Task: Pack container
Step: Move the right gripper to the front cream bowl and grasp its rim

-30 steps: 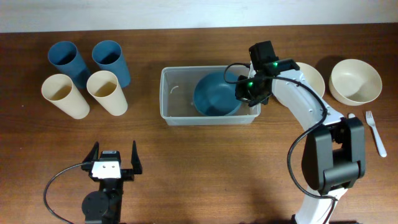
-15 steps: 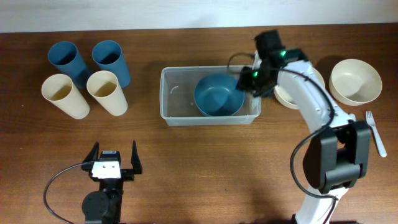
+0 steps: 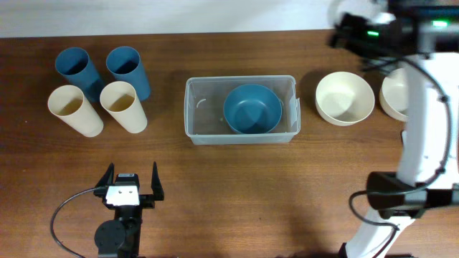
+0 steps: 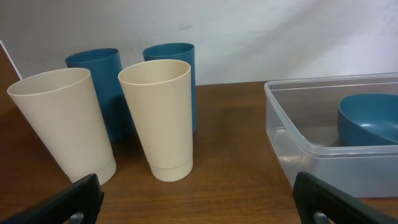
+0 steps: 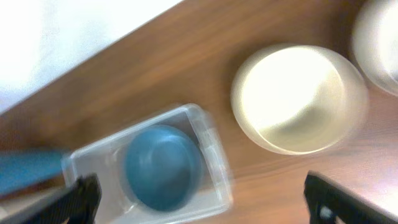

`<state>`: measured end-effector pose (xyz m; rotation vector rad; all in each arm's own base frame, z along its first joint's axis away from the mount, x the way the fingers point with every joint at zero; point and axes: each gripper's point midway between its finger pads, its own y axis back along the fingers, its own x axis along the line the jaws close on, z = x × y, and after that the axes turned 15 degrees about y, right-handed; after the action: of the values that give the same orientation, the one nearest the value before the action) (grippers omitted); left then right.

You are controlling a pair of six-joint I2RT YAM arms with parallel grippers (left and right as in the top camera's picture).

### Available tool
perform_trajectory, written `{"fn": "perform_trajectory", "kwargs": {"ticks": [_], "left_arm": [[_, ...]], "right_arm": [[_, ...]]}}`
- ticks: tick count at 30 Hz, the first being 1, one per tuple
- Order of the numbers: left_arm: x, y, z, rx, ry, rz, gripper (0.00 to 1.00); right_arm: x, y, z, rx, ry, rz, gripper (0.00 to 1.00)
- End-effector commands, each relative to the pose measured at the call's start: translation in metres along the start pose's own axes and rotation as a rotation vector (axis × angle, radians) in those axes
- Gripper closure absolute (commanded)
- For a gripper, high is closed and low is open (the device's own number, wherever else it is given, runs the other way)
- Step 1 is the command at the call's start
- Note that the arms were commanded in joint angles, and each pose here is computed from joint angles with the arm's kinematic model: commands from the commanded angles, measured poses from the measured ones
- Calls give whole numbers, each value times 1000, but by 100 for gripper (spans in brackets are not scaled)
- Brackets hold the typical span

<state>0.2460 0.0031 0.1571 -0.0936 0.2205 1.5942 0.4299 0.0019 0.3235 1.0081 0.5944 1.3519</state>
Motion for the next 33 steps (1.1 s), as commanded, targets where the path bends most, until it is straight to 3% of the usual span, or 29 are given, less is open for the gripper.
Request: {"fn": "perform_trajectory", "kwargs": {"ticks": [1,8,16,27,33], "left_arm": [[-2,0,-2,1,-12,-13,1],[-2,0,-2,1,-12,-13,1],[-2,0,-2,1,-12,-13,1],[-2,0,-2,1,-12,-13,0],[-2,0,-2,1,-12,-13,0]], "right_arm": [[-78,29,-2,-22,-164,-223,1],[-132,21,-17,49,-311,-267,1],[-191,-21,-61,215,-570,-393,1],[-146,-133,-82,297,-505,-126,1],[-136,-163,-101,326,-489,-126,1]]}}
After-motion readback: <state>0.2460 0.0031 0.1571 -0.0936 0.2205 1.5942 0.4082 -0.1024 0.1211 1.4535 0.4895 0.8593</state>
